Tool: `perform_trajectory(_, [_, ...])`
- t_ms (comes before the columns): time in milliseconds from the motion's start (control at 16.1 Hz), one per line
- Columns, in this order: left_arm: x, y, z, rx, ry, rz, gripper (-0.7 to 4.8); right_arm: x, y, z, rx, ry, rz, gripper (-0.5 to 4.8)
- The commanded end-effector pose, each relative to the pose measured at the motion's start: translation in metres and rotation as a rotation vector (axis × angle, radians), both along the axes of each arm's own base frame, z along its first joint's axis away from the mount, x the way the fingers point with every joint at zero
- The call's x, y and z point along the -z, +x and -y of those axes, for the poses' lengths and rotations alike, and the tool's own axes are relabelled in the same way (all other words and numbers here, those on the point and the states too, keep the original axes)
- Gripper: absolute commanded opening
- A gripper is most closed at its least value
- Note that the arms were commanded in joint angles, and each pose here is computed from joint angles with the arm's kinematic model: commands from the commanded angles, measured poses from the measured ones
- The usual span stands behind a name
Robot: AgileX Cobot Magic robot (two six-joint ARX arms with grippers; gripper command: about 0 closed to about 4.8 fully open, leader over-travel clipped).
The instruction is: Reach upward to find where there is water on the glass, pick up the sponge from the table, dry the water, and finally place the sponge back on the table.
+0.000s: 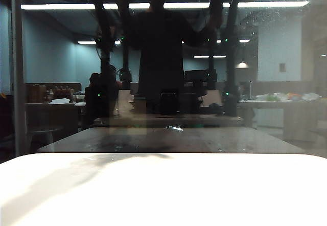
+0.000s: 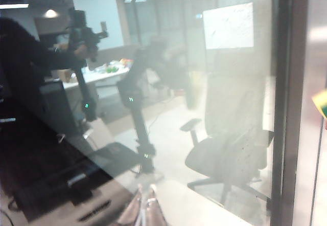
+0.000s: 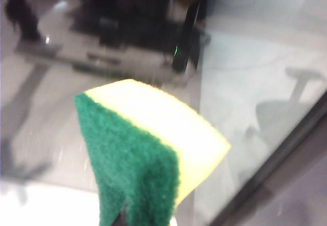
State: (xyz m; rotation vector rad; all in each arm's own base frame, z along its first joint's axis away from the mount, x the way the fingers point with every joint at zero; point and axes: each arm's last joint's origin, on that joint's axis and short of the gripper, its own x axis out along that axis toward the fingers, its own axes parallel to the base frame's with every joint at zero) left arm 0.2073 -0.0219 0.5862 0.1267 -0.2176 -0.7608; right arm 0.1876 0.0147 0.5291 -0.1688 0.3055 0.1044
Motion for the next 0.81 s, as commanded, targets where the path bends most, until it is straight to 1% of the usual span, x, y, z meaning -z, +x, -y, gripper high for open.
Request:
perform_trajectory(62, [-0.002,-0.004,0.0,0.006,-0.001,0.008,-0.06,0.036,-0.023,0.002,0.002,-0.003,-0.054,-0.06])
perform_trajectory(187, [-0.001,-0.004,0.0,0.006,-0.001,-0.006,-0.06,0.065,-0.032,0.003,0.006,0.02,-0.087,-0.06])
perform_trajectory(249, [0.003,-0.004,0.0,0.005,0.002,-0.046,-0.06,0.084,-0.037,0.002,-0.016,0.077,-0.095,-0.06])
perform_trajectory(374, [0.008,-0.003,0.0,0.004,0.008,-0.099,-0.05,0.11,-0.035,0.001,-0.039,0.118,-0.112,-0.06])
perform_trajectory(498, [0.011,-0.004,0.0,-0.009,0.052,-0.091,-0.06,0.131,-0.029,-0.001,-0.071,0.165,-0.16,-0.06])
perform_trajectory(561, [0.011,-0.007,0.0,-0.028,0.072,-0.088,-0.06,0.143,-0.024,-0.002,-0.07,0.175,-0.186,-0.06])
perform_trajectory(685, [0.011,-0.016,-0.001,-0.076,0.08,-0.09,-0.06,0.167,-0.014,-0.004,-0.09,0.204,-0.217,-0.06])
perform_trajectory(810, [0.012,-0.026,-0.001,-0.076,0.083,-0.088,-0.06,0.188,-0.008,-0.005,-0.097,0.236,-0.238,-0.06])
